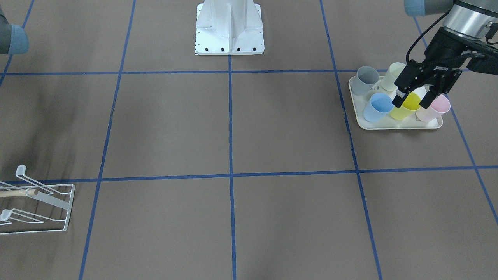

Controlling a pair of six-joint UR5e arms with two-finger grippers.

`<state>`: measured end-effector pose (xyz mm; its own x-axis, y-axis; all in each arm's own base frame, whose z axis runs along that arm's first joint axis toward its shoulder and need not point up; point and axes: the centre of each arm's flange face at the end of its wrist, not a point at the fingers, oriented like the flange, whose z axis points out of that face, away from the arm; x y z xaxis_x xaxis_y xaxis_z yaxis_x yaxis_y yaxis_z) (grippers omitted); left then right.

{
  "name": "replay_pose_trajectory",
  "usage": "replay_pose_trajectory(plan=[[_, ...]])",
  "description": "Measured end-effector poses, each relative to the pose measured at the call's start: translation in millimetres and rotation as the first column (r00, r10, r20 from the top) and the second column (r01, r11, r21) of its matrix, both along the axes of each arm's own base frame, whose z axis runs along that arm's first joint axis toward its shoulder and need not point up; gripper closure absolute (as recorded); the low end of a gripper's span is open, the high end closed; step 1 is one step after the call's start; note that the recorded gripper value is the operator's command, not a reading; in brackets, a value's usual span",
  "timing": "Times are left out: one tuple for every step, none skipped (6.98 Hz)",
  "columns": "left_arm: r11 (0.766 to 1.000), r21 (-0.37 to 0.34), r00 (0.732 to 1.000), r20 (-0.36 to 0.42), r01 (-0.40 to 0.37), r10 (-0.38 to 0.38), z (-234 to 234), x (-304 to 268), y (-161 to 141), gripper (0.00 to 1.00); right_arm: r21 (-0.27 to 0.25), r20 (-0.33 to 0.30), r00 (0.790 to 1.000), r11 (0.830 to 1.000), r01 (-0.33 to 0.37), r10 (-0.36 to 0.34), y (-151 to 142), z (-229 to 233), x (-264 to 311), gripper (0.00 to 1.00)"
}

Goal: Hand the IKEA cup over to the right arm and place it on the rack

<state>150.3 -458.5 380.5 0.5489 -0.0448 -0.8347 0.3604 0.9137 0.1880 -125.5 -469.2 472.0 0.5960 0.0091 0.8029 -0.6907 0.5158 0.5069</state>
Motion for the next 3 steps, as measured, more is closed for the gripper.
replay_pose_trajectory(plan=[[0.999, -0.012, 0.998, 0.045, -0.05, 0.051, 32, -15, 14, 0.0, -0.023, 0.127, 0.992, 1.0, 0.021, -0.018, 6, -19, -3, 0.01], [0.994, -0.054, 0.993, 0.068, -0.094, 0.097, 67, -36, 35, 0.0, -0.05, 0.241, 0.97, 0.998, 0.048, -0.035, 11, -35, -7, 0.01], [0.987, -0.108, 0.989, 0.083, -0.115, 0.125, 99, -55, 58, 0.0, -0.073, 0.348, 0.936, 0.993, 0.089, -0.058, 14, -52, -15, 0.01]])
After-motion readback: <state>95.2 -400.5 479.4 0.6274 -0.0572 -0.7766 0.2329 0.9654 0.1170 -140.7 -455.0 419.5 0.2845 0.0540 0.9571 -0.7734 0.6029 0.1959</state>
